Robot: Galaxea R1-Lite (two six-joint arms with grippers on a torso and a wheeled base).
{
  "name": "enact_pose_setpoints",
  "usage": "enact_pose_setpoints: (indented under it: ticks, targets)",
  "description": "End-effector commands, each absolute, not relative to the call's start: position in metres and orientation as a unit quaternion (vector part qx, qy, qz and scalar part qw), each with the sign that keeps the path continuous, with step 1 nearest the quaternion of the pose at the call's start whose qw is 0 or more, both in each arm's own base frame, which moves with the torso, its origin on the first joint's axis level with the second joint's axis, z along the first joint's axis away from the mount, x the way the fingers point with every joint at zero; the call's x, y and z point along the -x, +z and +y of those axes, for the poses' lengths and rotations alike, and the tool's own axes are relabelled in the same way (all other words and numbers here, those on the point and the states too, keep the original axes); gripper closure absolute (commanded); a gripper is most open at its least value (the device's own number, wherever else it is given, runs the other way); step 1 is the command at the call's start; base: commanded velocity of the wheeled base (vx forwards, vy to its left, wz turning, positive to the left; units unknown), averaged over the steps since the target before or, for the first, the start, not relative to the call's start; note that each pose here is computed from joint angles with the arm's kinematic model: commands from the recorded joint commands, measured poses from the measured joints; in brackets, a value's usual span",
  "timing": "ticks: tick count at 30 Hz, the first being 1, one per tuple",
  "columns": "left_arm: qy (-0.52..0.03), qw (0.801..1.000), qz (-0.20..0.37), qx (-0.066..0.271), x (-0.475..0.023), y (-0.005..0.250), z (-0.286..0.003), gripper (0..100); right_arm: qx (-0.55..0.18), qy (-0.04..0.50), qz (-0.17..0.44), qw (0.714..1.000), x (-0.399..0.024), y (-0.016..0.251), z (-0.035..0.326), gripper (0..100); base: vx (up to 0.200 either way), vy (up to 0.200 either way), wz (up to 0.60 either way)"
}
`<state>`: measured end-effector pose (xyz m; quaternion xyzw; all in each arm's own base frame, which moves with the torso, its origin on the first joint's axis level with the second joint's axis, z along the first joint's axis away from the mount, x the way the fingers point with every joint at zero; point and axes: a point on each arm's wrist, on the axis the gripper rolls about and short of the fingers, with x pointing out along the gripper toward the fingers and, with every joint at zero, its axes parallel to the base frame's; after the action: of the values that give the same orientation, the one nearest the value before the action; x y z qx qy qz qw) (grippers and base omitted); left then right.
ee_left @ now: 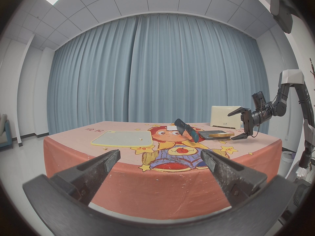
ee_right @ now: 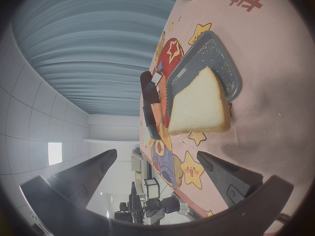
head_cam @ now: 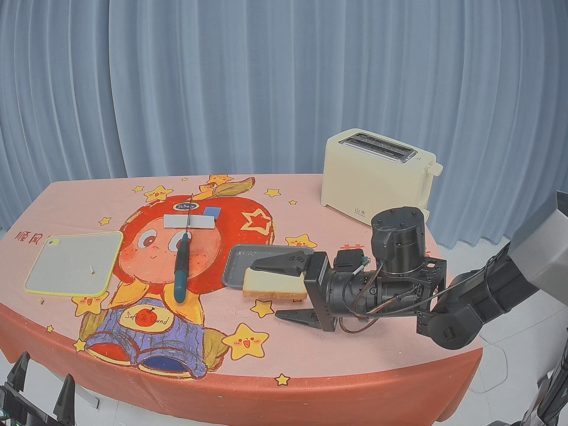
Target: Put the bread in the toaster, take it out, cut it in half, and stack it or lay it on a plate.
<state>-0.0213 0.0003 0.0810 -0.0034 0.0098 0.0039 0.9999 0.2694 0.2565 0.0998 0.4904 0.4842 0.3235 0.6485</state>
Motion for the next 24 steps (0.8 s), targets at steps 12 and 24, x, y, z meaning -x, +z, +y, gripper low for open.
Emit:
enact_pose_setpoints:
  ticks: [12,24]
  targets:
    - [0.004,1.000,0.018,0.004,0.020,0.076,0.000,0,-0.493,0.311,0.486,0.651,-0.279,0.091,0.255,0,0.000,0.000,0.00]
    - [0.004,1.000,0.018,0.004,0.020,0.076,0.000,0,-0.499,0.305,0.479,0.654,-0.286,0.091,0.249,0,0.000,0.000,0.00]
